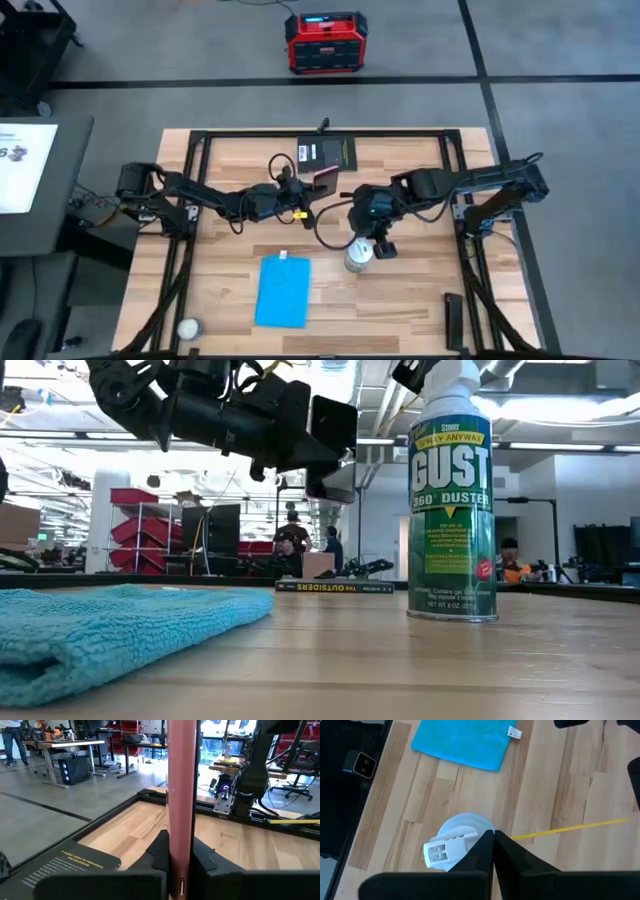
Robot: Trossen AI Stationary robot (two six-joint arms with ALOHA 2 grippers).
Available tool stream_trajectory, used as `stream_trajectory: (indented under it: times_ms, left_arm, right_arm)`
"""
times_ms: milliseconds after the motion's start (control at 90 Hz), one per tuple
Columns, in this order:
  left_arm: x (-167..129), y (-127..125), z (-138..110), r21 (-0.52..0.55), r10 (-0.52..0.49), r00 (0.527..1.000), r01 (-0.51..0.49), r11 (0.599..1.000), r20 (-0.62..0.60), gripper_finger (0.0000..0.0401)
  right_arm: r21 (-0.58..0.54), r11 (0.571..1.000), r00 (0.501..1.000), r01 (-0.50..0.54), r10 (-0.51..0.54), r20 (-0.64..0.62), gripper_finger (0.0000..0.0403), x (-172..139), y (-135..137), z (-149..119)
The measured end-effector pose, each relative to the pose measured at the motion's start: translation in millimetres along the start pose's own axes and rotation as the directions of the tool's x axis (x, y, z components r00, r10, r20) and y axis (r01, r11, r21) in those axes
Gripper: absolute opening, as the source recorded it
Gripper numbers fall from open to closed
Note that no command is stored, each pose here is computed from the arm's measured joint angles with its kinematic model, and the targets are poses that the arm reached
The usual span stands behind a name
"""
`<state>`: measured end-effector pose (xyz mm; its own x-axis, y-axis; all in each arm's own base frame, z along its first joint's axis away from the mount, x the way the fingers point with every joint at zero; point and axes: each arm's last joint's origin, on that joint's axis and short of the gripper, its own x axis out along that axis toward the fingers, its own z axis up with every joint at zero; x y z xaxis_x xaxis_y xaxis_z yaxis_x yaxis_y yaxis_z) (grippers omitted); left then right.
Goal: Apply microfiber cloth
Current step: Spray the front of the cellphone with the spray bottle
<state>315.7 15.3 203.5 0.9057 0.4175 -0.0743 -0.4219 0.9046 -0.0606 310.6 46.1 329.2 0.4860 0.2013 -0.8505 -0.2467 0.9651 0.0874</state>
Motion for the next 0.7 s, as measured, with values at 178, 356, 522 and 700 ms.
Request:
stream_trajectory:
  times_ms: [178,356,522,700]
  left_arm:
    - [0,0,0,-0.003,0.001,1.0,-0.001,1.0,-0.005,0.0004]
    - [1,-3,-7,-0.015,-0.008,1.0,0.007,1.0,-0.022,0.0004]
    - [4,-7,-16,-0.033,-0.014,0.999,0.013,0.999,-0.034,0.0004]
    - [5,-11,-19,-0.048,-0.024,1.0,0.023,0.999,-0.013,0.0004]
  right_arm:
    - [0.0,1.0,1.0,0.001,-0.001,0.006,0.0,0,0,1]
    - [0.0,1.0,1.0,0.0,0.0,0.004,0.0,0,0,0]
    - [0.0,1.0,1.0,0.0,0.0,0.0,0.0,0,0,0]
    - [0.001,1.0,1.0,0.0,0.0,-0.003,0.0,1,0,0]
